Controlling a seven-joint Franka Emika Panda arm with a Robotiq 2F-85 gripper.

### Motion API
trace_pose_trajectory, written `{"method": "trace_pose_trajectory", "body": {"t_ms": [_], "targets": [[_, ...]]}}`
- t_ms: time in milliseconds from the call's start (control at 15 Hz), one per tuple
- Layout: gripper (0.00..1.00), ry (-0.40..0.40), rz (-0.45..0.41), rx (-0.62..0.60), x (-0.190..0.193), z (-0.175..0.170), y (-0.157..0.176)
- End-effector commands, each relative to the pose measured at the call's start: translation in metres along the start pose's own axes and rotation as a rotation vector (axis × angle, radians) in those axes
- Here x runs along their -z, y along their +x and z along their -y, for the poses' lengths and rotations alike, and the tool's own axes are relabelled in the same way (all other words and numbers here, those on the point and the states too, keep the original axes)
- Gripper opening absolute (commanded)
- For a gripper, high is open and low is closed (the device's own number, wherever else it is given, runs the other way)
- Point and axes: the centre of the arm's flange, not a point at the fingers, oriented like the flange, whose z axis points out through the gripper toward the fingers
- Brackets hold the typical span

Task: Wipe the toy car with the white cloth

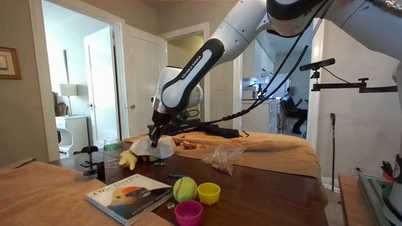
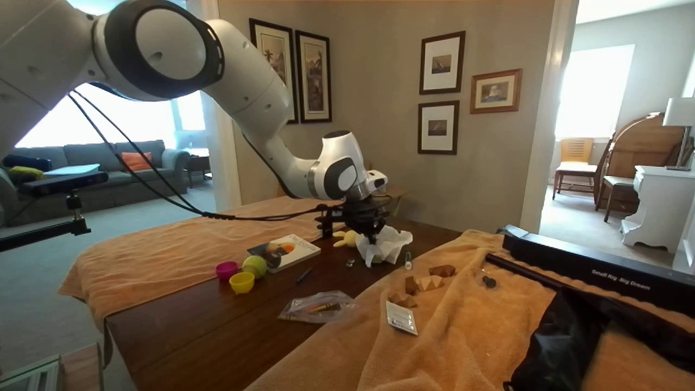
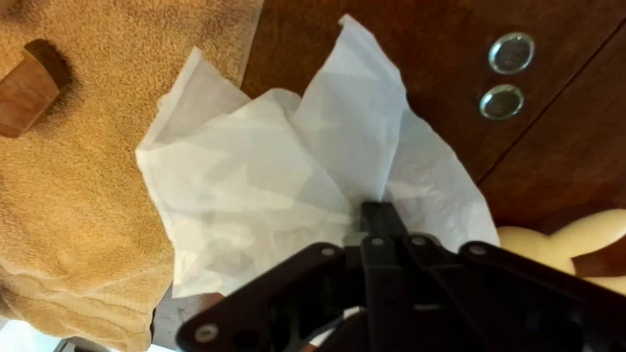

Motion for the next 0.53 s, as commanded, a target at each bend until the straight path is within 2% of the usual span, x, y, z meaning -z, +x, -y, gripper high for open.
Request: {"method": "trace_pose_trajectory", "body": {"t_ms": [0,267,467], "targets": [[0.0,-0.012,0.005,0.007,-0.006,0.01,0.014],[0.0,-0.01,-0.005,0.022,-0.003,0.017,0.019],[0.0,-0.016,-0.005,0.01,-0.002,0.007,0.019]]}}
